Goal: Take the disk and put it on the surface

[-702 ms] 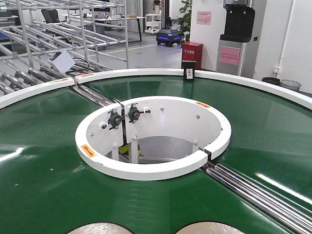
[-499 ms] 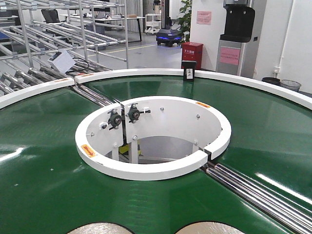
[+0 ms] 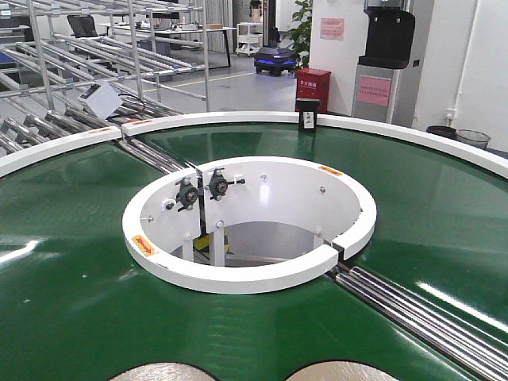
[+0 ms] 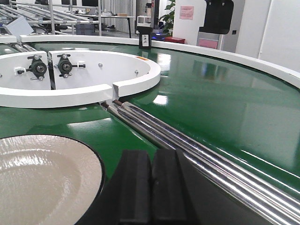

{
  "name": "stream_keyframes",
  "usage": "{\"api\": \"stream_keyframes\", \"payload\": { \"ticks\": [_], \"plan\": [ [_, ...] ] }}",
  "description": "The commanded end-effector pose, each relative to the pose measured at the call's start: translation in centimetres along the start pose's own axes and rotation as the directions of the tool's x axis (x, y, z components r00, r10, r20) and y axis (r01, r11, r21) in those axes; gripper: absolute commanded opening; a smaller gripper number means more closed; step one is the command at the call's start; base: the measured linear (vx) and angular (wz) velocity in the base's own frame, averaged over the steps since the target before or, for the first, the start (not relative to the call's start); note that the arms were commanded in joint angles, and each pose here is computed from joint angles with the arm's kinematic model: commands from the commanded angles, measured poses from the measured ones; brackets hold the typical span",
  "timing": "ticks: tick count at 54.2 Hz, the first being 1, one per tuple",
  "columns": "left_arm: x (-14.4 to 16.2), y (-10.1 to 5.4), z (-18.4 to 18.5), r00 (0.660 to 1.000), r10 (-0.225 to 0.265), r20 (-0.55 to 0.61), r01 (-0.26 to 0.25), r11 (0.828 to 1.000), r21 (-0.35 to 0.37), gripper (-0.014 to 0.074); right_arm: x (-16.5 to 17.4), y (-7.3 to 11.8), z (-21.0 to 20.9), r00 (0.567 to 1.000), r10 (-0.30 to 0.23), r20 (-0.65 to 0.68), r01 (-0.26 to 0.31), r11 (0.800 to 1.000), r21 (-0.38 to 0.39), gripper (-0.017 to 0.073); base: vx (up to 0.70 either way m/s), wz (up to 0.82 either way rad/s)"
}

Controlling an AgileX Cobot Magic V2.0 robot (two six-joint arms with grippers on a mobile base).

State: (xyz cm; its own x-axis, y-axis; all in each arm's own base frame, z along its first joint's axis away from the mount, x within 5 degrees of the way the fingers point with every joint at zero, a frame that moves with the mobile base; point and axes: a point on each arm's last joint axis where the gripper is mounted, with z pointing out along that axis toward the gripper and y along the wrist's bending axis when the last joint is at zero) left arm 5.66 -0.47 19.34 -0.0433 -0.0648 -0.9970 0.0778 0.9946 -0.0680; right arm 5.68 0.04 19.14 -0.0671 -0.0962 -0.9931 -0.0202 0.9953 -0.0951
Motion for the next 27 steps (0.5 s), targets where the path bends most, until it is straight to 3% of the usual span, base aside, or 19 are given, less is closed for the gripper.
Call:
{"api": "stream_keyframes", "payload": {
  "ticks": [1,13,21,27],
  "plan": [
    [-2.1,-0.1,-0.4,0.984,-0.005,0.177,0.003,1.000,0.012,-0.0004,-0.6,0.0,-0.1,0.996,-0.010,0.094,0.010,1.000,0.007,-0.0008,0.00,0.00],
    [-3.7,-0.2,-0.8,0.947,-0.007,0.322,0.001,1.000,0.019,-0.0004,-1.7,0.0,-0.2,0.978,-0.011,0.208,0.010,1.000,0.008,-0.0008,0.00,0.00],
    [-4.9,-0.3,-1.2,0.911,-0.009,0.412,0.000,1.000,0.023,-0.0004,-3.8,0.0,-0.9,0.909,-0.011,0.416,0.008,1.000,0.011,-0.0008,0.00,0.00],
    [-7.3,-0.4,-1.9,0.905,-0.005,0.426,-0.006,1.000,0.024,-0.0004,-5.7,-0.4,-1.2,0.921,0.070,0.383,-0.075,0.997,-0.002,-0.0008,0.00,0.00]
  ]
}}
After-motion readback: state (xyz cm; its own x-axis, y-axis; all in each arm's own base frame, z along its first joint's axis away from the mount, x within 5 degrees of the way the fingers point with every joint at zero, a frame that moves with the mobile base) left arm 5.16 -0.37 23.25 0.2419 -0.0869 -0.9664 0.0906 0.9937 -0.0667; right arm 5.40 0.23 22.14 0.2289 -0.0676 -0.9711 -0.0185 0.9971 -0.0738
